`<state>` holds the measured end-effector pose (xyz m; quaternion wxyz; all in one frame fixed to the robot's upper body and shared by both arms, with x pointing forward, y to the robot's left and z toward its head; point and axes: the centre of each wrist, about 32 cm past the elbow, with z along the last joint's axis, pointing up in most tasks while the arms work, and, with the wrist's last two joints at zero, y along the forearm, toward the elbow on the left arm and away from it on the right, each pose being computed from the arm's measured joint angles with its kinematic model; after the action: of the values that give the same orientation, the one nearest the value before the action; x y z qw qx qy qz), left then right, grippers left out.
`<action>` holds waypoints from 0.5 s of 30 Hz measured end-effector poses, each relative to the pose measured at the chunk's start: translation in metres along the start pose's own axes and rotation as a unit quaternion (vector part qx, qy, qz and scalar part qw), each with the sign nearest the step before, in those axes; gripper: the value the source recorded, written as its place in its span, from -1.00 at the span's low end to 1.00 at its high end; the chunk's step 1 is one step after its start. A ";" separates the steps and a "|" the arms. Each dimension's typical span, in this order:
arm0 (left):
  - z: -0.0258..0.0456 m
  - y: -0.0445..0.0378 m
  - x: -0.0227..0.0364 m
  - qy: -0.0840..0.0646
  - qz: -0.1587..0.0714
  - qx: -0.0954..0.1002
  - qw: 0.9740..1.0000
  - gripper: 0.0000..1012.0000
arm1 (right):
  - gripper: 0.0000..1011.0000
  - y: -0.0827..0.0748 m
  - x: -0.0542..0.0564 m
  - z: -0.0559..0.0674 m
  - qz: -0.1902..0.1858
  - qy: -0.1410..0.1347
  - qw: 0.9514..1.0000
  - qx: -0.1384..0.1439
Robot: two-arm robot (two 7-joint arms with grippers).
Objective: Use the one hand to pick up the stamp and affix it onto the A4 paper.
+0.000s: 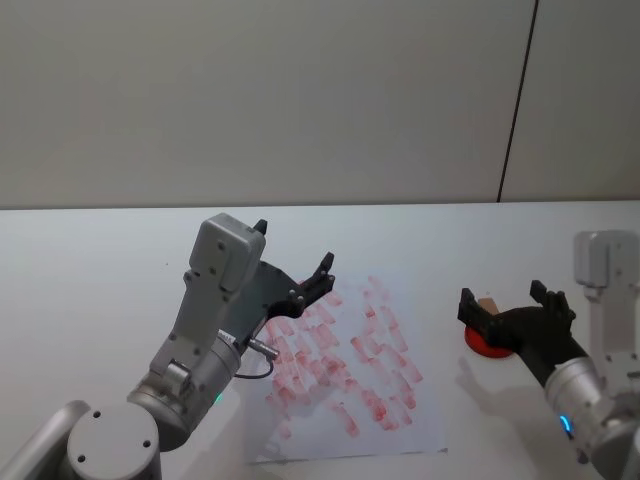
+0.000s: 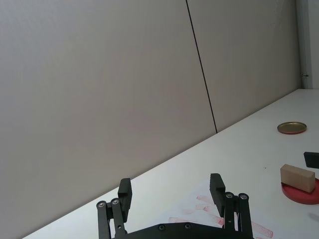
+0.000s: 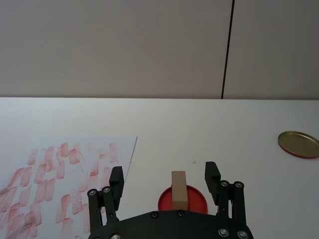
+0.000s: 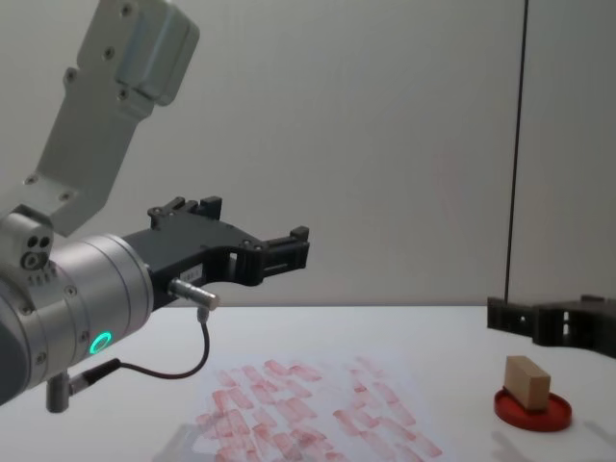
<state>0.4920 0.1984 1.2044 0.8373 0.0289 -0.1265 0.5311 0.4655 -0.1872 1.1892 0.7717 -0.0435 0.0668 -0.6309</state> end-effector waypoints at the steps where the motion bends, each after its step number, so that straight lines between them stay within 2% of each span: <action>1: 0.0000 0.0000 0.0000 0.000 0.000 0.000 1.000 0.96 | 0.98 0.002 -0.001 0.000 -0.002 0.001 1.000 -0.003; 15: 0.0000 0.0000 0.0000 0.000 0.000 0.000 1.000 0.96 | 0.98 0.026 -0.008 0.002 -0.032 0.009 0.998 -0.049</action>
<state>0.4920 0.1984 1.2044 0.8373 0.0289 -0.1264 0.5311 0.4896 -0.1744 1.1880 0.7474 -0.0773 0.1033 -0.6517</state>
